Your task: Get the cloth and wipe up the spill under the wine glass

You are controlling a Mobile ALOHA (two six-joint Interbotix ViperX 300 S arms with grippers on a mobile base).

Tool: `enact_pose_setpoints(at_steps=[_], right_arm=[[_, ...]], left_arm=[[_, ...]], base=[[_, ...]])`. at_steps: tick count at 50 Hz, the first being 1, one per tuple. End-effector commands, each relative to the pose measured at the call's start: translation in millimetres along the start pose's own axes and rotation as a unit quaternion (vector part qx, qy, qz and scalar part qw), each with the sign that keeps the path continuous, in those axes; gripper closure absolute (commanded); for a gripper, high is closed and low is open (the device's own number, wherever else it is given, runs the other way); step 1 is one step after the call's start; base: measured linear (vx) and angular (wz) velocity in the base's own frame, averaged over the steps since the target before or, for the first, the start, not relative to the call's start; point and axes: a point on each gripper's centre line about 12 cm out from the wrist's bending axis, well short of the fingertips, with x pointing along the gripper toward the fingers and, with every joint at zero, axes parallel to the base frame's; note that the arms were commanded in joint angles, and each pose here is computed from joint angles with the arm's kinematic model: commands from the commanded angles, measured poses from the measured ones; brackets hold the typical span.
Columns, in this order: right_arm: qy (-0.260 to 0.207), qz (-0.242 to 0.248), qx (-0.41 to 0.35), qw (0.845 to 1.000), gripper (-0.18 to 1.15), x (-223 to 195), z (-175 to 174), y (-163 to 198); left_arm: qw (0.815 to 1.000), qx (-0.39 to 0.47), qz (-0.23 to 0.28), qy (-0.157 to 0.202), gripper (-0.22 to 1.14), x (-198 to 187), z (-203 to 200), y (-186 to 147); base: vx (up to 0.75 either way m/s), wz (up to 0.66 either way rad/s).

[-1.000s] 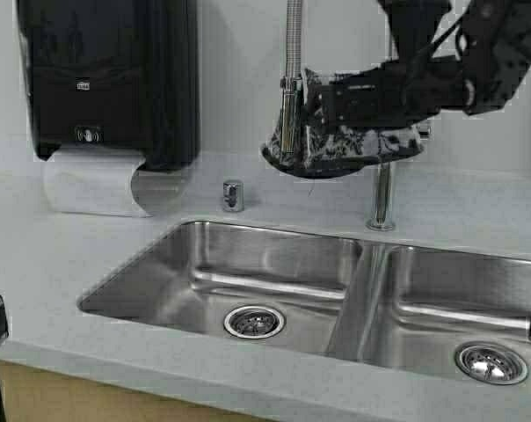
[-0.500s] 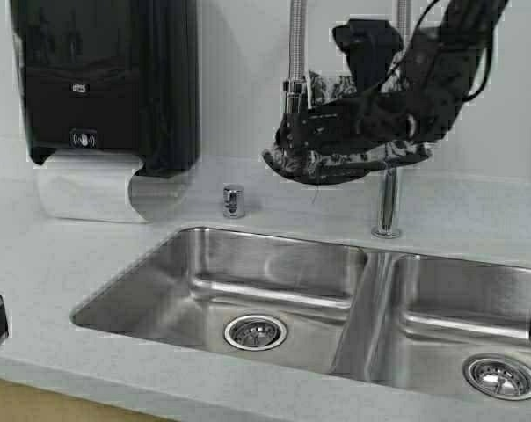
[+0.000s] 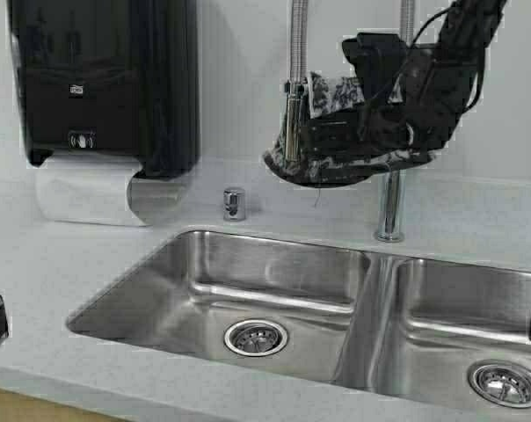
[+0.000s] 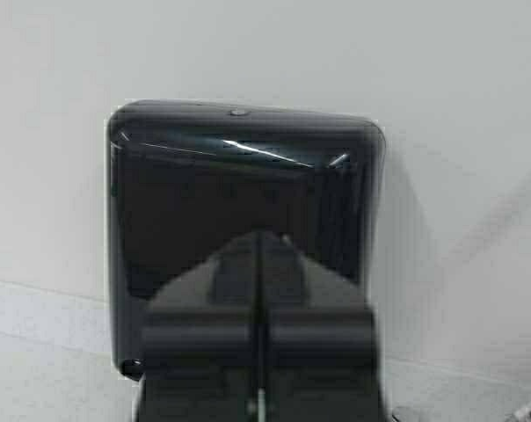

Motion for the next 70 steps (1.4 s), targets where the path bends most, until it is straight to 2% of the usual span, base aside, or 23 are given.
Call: enact_pose_setpoints(at_steps=[1,6,10,12,19,26,37,46,54,64,70], right_arm=[[-0.022,0.001,-0.002,1.0,0.48,5,13,1],[-0.02,0.0,-0.002,1.0,0.74,4,12,1],[-0.02,0.001,-0.001,1.0,0.91,4,12,1],[-0.021,0.0,-0.002,1.0,0.94,2,14,1],[-0.041,0.001,-0.004,0.999,0.92,-7,30,2],[-0.083,0.002,-0.026,0.996,0.92,-27,71,5],[-0.184,-0.003,-0.054,0.981,0.91,-69,181,11],[-0.222,-0.01,-0.064,0.973,0.91,-98,259,14],[-0.257,-0.014,-0.08,0.963,0.91,-114,310,17],[-0.291,-0.013,-0.084,0.953,0.91,-132,350,21],[-0.302,-0.003,-0.084,0.95,0.91,-144,360,31]], left_arm=[[1.0,0.0,0.001,-0.005,0.89,1,4,0],[1.0,0.0,0.001,-0.005,0.89,1,3,0],[1.0,0.001,0.0,-0.005,0.89,1,3,0],[1.0,0.0,0.001,-0.005,0.89,0,3,0],[1.0,0.0,0.001,-0.005,0.89,0,3,0],[1.0,-0.001,0.001,-0.005,0.89,0,2,0],[1.0,-0.001,0.001,-0.002,0.89,0,0,0],[1.0,-0.002,0.001,0.003,0.89,0,-1,0],[1.0,-0.002,0.001,0.003,0.89,-1,-2,0],[1.0,-0.002,0.002,0.007,0.89,-1,-4,1],[1.0,-0.003,0.002,0.009,0.89,-1,-4,1]], base=[[0.02,0.0],[0.02,0.01],[0.01,0.0],[0.0,0.0],[0.0,0.0],[0.0,0.0],[-0.01,-0.01],[-0.02,0.0],[-0.03,0.0],[-0.05,-0.01],[-0.08,-0.01]])
